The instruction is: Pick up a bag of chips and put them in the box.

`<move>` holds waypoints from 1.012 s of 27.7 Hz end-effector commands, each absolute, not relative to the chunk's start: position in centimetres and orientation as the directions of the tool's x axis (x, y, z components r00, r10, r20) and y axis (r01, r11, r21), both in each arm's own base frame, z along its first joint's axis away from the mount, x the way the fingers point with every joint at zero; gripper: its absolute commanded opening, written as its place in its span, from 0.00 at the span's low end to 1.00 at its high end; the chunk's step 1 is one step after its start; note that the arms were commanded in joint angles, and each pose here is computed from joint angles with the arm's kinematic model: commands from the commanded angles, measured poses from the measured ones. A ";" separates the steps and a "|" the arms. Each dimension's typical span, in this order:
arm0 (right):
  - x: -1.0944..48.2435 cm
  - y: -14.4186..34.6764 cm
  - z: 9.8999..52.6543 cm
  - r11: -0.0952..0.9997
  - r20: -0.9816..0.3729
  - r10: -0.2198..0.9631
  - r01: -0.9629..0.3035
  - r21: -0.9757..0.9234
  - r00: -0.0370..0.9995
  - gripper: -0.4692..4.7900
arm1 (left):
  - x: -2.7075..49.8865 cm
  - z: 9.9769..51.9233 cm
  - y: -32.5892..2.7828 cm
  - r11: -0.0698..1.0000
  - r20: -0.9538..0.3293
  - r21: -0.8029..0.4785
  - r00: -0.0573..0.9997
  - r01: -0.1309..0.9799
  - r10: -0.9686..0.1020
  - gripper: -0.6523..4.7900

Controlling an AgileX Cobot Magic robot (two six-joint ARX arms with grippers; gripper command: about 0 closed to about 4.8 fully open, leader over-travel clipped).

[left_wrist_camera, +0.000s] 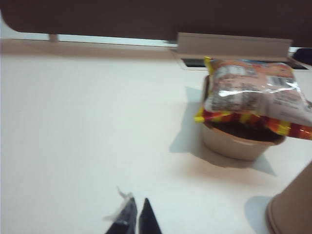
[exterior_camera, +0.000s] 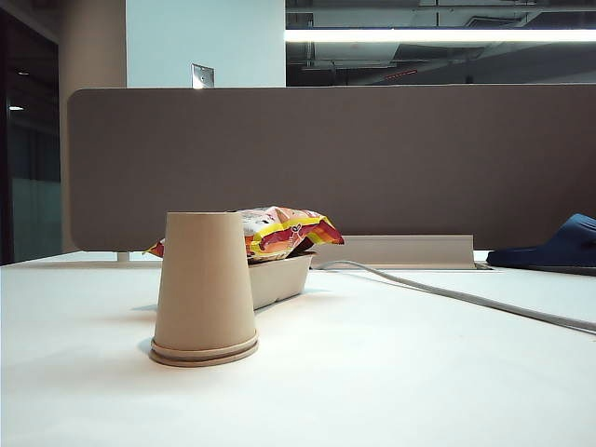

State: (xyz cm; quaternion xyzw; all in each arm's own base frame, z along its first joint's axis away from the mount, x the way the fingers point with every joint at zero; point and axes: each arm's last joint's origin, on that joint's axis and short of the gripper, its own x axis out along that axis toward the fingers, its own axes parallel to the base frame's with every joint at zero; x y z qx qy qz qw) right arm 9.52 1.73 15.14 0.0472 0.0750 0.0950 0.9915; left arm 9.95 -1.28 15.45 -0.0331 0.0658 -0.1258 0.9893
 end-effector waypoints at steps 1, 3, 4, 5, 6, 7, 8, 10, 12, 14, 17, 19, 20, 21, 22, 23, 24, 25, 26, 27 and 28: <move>9.6 1.2 15.4 0.986 -0.119 0.139 -0.126 0.110 0.983 0.09 | 9.9 15.7 -1.0 0.972 -0.098 -0.078 0.968 0.223 -0.230 0.15; 9.6 0.9 15.4 0.990 -0.119 0.106 -0.093 0.110 0.987 0.09 | 9.8 15.8 -0.8 0.976 -0.081 -0.075 0.974 0.204 -0.210 0.15; 9.7 0.7 15.4 0.991 -0.119 0.088 -0.075 0.110 0.989 0.09 | 9.8 15.9 -0.7 0.979 -0.068 -0.073 0.978 0.192 -0.197 0.15; 9.7 0.6 15.4 0.992 -0.119 0.082 -0.069 0.110 0.990 0.09 | 9.7 16.0 -0.6 0.980 -0.059 -0.071 0.980 0.185 -0.190 0.15; 9.7 0.5 15.4 0.992 -0.118 0.072 -0.059 0.110 0.990 0.09 | 9.7 16.1 -0.5 0.982 -0.048 -0.069 0.982 0.178 -0.181 0.15; 9.7 0.5 15.4 0.992 -0.118 0.067 -0.054 0.110 0.991 0.09 | 9.7 16.1 -0.5 0.982 -0.048 -0.069 0.983 0.174 -0.178 0.15; 9.7 0.5 15.4 0.993 -0.118 0.065 -0.052 0.110 0.991 0.09 | 9.7 16.1 -0.4 0.983 -0.051 -0.069 0.983 0.170 -0.174 0.15; 9.7 0.5 15.4 0.992 -0.118 0.066 -0.053 0.110 0.991 0.09 | 9.7 16.1 -0.4 0.983 -0.051 -0.069 0.983 0.170 -0.174 0.15; 9.7 0.5 15.4 0.992 -0.118 0.066 -0.053 0.110 0.991 0.09 | 9.7 16.1 -0.5 0.983 -0.051 -0.069 0.983 0.171 -0.174 0.15; 9.7 0.5 15.4 0.992 -0.118 0.066 -0.053 0.110 0.991 0.09 | 9.7 16.1 -0.5 0.983 -0.051 -0.069 0.983 0.171 -0.174 0.15; 9.7 0.5 15.4 0.993 -0.118 0.066 -0.053 0.110 0.991 0.09 | 9.7 16.1 -0.5 0.983 -0.051 -0.069 0.983 0.171 -0.174 0.15; 9.7 0.5 15.4 0.993 -0.118 0.066 -0.053 0.110 0.991 0.09 | 9.7 16.1 -0.5 0.983 -0.051 -0.069 0.983 0.171 -0.174 0.15; 9.7 0.5 15.4 0.992 -0.118 0.066 -0.053 0.110 0.991 0.09 | 9.7 16.1 -0.5 0.983 -0.051 -0.069 0.983 0.171 -0.175 0.15; 9.7 0.5 15.4 0.993 -0.118 0.066 -0.053 0.110 0.991 0.09 | 9.7 16.1 -0.5 0.983 -0.051 -0.069 0.983 0.171 -0.174 0.15; 9.7 0.5 15.4 0.992 -0.118 0.066 -0.053 0.110 0.991 0.09 | 9.7 16.1 -0.5 0.983 -0.051 -0.069 0.983 0.171 -0.175 0.15; 9.7 0.5 15.4 0.992 -0.119 0.066 -0.053 0.110 0.991 0.09 | 9.7 16.1 -0.5 0.983 -0.051 -0.069 0.983 0.171 -0.174 0.15; 9.7 0.5 15.4 0.992 -0.118 0.067 -0.054 0.110 0.991 0.09 | 9.7 16.1 -0.5 0.983 -0.051 -0.069 0.983 0.171 -0.174 0.15; 9.7 0.5 15.4 0.992 -0.119 0.067 -0.054 0.110 0.991 0.09 | 9.7 16.1 -0.5 0.983 -0.051 -0.069 0.983 0.171 -0.174 0.15; 9.7 0.5 15.4 0.992 -0.118 0.067 -0.054 0.110 0.991 0.09 | 9.7 16.1 -0.5 0.983 -0.051 -0.069 0.983 0.171 -0.174 0.15; 9.7 0.5 15.4 0.992 -0.119 0.067 -0.054 0.110 0.991 0.09 | 9.7 16.1 -0.5 0.983 -0.051 -0.069 0.983 0.171 -0.174 0.15; 9.7 0.5 15.4 0.992 -0.118 0.067 -0.054 0.110 0.991 0.09 | 9.7 16.1 -0.5 0.983 -0.051 -0.069 0.983 0.171 -0.175 0.15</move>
